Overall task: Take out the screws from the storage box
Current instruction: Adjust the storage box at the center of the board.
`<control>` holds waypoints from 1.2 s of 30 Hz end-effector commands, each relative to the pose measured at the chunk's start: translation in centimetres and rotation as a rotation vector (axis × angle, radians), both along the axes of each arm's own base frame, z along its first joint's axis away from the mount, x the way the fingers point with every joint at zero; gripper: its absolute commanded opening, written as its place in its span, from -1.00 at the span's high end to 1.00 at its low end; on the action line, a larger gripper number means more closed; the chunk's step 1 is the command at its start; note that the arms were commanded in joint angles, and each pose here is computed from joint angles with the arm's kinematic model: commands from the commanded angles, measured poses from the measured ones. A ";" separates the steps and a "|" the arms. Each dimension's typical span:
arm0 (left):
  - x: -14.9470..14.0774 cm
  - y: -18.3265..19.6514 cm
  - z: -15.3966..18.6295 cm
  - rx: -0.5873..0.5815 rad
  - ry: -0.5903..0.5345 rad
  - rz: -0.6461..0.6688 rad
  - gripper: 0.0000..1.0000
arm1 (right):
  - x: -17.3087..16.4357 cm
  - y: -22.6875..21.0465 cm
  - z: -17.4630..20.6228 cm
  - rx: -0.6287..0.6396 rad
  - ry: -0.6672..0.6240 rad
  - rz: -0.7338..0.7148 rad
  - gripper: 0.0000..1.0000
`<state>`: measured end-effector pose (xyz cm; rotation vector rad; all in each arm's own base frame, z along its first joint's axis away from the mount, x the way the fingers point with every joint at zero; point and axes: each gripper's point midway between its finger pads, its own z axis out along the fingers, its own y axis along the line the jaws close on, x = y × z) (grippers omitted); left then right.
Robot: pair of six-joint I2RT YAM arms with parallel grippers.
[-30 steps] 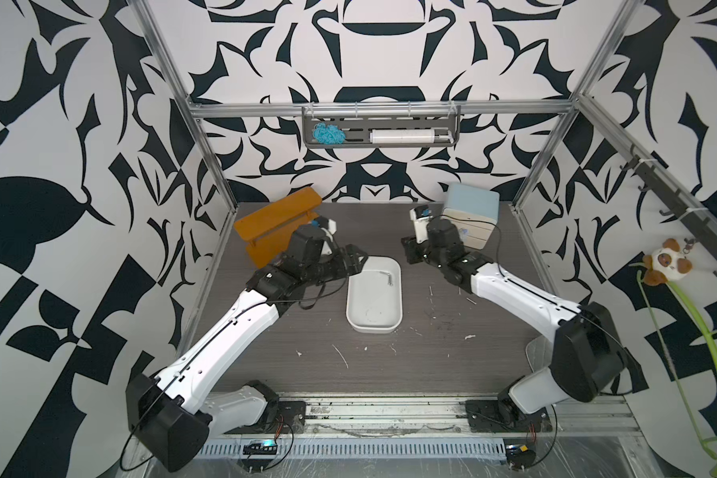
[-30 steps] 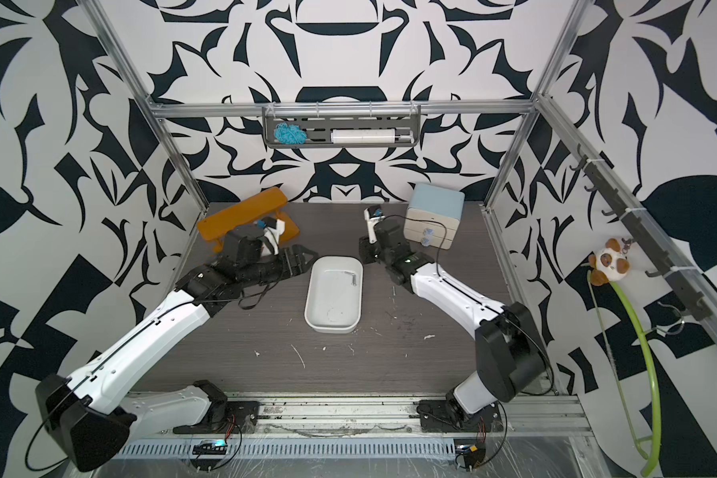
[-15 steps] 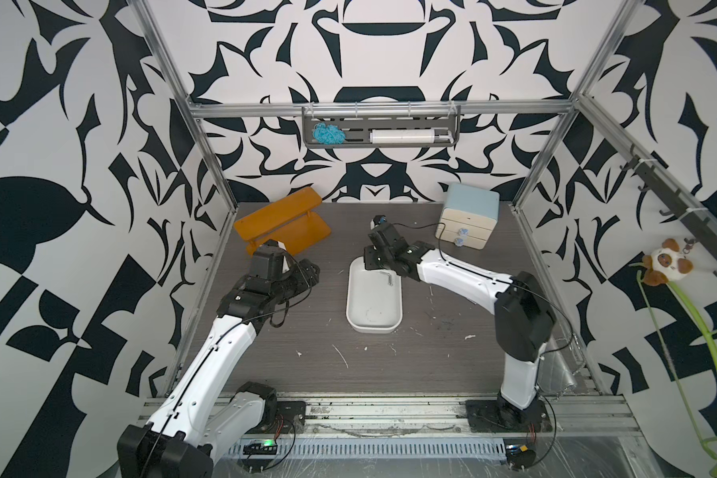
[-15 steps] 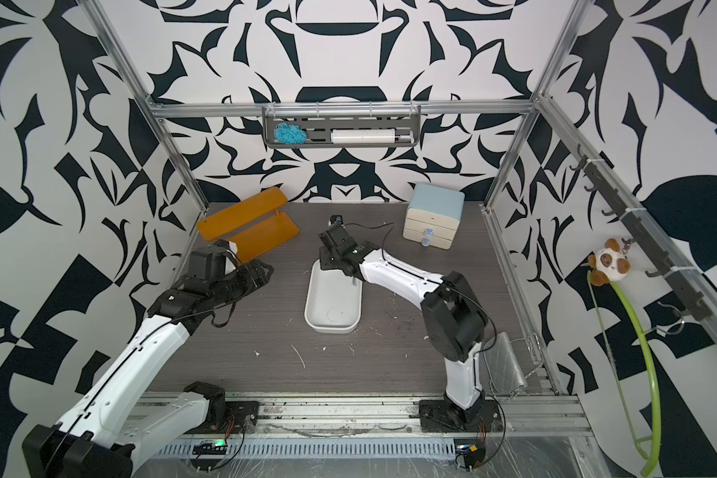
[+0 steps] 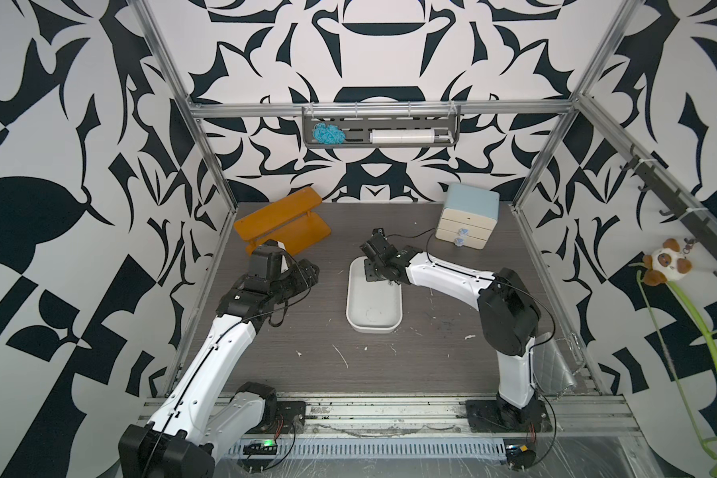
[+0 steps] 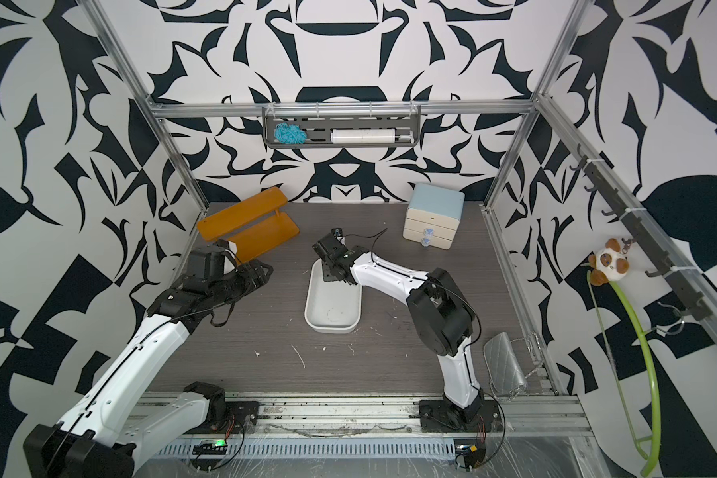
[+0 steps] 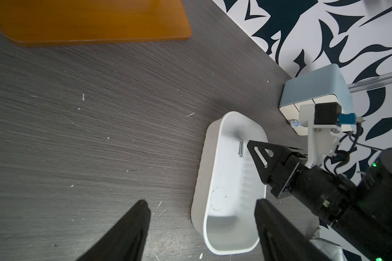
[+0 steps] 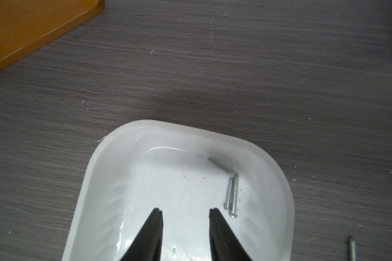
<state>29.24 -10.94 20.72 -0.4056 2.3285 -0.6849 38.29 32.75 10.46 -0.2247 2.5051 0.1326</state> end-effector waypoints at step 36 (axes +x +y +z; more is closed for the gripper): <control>-0.9 -1.0 1.2 -0.077 -0.036 -0.056 -0.65 | -1.2 -2.0 -7.5 0.039 0.228 -0.132 -0.60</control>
